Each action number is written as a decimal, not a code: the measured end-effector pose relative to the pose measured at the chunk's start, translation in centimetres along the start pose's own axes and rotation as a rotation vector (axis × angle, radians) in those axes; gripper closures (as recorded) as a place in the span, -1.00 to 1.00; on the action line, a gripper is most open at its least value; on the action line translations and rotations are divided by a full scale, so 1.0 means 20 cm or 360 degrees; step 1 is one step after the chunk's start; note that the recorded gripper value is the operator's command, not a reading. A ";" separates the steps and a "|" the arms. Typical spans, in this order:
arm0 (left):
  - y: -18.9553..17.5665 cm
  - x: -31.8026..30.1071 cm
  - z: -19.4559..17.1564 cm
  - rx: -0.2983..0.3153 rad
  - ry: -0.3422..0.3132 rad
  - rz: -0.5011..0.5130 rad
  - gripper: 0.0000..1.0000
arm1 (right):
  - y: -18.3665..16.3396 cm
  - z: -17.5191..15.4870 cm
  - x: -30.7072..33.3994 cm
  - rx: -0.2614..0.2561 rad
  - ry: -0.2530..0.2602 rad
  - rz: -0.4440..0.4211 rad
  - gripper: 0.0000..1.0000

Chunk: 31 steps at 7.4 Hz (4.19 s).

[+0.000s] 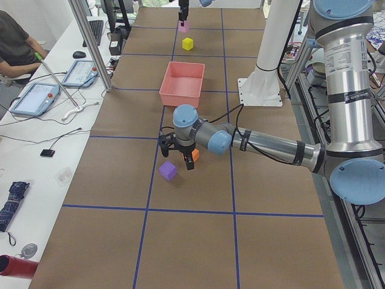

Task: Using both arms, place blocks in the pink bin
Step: 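Carry the pink cube into the bin with right gripper while left reaches for orange cube, then open the right gripper over the bin while the left grasps the orange cube, then carry the orange cube into the bin while the right gripper grasps the yellow cube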

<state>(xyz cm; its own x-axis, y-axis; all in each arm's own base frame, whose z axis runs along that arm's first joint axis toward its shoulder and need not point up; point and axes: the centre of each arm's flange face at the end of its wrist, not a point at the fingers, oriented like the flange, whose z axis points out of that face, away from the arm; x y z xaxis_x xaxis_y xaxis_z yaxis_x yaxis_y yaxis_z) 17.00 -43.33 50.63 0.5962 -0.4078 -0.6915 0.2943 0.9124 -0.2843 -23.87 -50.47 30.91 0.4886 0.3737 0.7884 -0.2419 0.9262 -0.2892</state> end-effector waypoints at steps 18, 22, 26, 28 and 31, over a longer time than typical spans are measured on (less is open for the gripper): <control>0.17 0.28 0.48 -0.0026 -0.0134 -0.0408 -0.80 | 0.80 0.69 -0.98 0.0137 -0.0008 -0.0234 -1.00; 0.18 0.29 0.51 -0.0020 -0.0145 -0.0395 1.00 | 0.50 0.32 -0.68 0.0150 -0.0070 -0.0106 -1.00; 0.31 1.05 0.15 -0.0113 -0.0024 -0.0340 1.00 | 0.00 0.15 0.04 0.0220 0.0124 -0.0177 -1.00; 0.44 1.57 -0.17 -0.0125 0.0019 -0.0319 1.00 | -0.19 0.16 0.35 0.0220 0.0252 -0.0265 -1.00; 0.73 2.16 -0.28 -0.0146 -0.0023 -0.0222 1.00 | -0.29 0.25 0.54 0.0175 0.0342 -0.0209 -1.00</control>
<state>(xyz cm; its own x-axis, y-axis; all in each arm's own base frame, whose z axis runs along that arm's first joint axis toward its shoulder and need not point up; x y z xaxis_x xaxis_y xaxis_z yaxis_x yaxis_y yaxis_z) 42.81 -47.36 12.93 0.5651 -0.5304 -0.6320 0.3057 0.8461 -0.4367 -21.36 -52.13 43.80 0.6857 0.2636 0.6785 -0.2484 0.9609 -0.1223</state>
